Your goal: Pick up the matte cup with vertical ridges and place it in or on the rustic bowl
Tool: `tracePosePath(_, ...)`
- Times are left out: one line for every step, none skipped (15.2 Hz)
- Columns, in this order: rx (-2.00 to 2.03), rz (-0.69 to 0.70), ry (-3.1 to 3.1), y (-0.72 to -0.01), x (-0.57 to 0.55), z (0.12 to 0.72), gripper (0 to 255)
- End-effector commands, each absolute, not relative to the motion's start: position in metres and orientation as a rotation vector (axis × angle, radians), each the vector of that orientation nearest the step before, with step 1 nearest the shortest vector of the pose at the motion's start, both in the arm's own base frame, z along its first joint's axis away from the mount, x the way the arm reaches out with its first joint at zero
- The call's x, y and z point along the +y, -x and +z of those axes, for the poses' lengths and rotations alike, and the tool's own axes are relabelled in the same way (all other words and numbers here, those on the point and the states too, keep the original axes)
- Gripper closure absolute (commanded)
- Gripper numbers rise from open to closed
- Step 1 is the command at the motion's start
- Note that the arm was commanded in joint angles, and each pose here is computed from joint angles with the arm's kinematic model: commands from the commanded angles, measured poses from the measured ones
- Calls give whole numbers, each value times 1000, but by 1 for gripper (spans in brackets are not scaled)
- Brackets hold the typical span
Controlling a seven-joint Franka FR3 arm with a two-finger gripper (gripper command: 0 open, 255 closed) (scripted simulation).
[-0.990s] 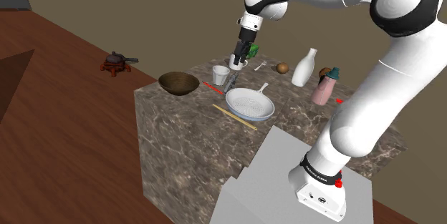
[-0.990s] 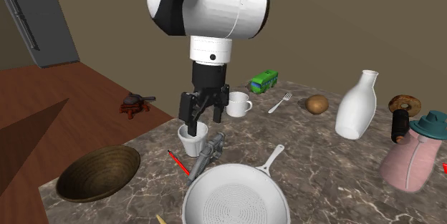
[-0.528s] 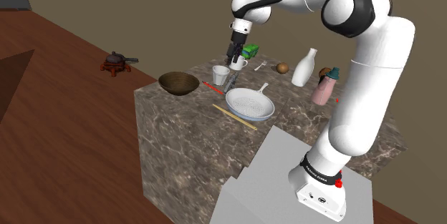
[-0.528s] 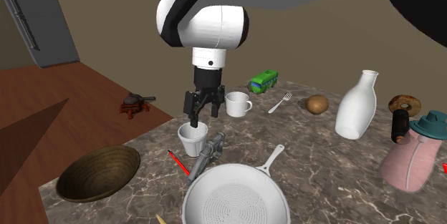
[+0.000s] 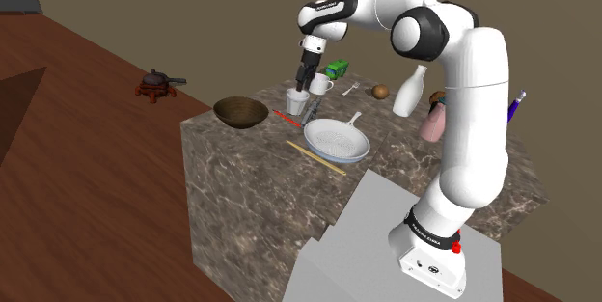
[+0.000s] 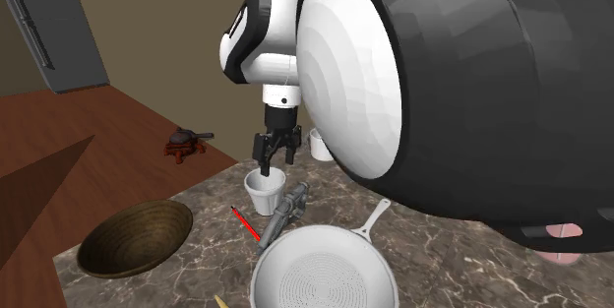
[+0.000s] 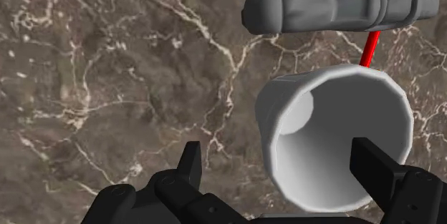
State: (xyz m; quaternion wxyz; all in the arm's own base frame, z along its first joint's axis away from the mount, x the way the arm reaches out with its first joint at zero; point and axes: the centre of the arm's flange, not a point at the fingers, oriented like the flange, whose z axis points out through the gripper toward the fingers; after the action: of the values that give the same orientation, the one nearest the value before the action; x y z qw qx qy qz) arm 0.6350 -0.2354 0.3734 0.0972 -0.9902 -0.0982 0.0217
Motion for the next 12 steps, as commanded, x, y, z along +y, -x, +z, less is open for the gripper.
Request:
tracePosePath(-291,64,2932,-636,-234,362,0)
tracePosePath(-291,64,2932,-635,-233,357,0)
tracePosePath(-291,64,2932,-635,-232,352,0)
tracePosePath(-291,64,2932,-635,-231,346,0)
tracePosePath(-291,64,2932,-635,-231,344,0)
tracePosePath(-291,64,2932,-635,-231,344,0)
tracePosePath(-291,64,2932,-635,-231,344,0)
tracePosePath(-291,64,2932,-635,-231,344,0)
tracePosePath(-291,64,2932,-635,-231,344,0)
tracePosePath(-291,64,2932,-635,-231,344,0)
tracePosePath(-291,64,2932,-635,-231,344,0)
tracePosePath(-291,64,2932,-635,-231,344,0)
